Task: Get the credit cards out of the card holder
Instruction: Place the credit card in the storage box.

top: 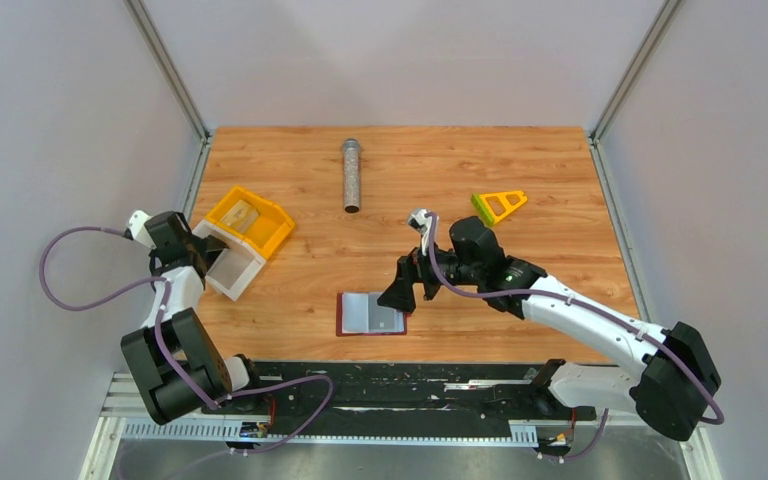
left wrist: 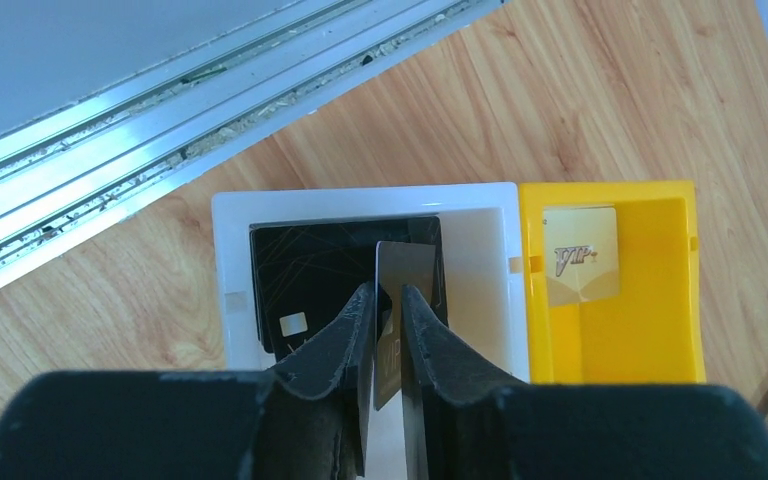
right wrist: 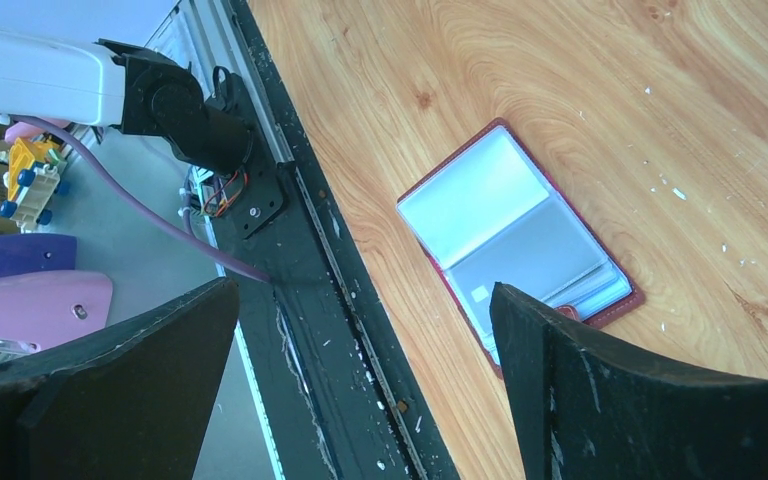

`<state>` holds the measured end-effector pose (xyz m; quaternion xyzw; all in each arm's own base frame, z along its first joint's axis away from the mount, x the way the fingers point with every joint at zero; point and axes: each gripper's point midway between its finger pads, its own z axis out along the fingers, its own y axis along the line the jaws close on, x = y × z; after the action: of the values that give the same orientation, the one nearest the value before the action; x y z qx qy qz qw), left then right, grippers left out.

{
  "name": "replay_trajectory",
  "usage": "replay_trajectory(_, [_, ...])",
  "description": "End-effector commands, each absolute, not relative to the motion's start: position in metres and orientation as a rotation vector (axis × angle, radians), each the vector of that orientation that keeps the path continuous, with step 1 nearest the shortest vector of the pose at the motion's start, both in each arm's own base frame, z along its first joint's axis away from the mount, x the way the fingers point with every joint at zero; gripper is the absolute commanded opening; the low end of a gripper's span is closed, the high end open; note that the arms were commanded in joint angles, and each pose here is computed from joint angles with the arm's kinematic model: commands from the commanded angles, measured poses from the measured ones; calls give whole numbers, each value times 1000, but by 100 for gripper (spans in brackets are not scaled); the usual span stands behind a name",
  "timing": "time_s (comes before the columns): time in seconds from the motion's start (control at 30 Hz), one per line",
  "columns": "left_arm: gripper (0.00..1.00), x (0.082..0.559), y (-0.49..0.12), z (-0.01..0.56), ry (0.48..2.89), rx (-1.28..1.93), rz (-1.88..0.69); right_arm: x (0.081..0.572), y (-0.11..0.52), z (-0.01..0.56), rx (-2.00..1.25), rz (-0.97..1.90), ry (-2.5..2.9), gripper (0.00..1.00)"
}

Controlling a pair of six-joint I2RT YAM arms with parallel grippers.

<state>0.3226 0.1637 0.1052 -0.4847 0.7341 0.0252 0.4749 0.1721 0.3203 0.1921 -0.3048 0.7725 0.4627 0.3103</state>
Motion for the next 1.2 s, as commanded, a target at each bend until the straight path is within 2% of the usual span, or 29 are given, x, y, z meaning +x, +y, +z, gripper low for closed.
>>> replay_trajectory(0.0, [24,323,178,113,1751,-1194,121,174,321,202,-803,1253,1993,100])
replay_trajectory(0.6, [46,318,185,122,1810,-1252,187,181,320,192,-801,1253,2043,100])
replay_trajectory(0.9, [48,326,176,130,1848,-1247,113,188,322,192,-753,1252,2093,100])
replay_trajectory(1.17, [48,341,117,140,2129,-1019,-102,210,319,172,-477,1153,2331,97])
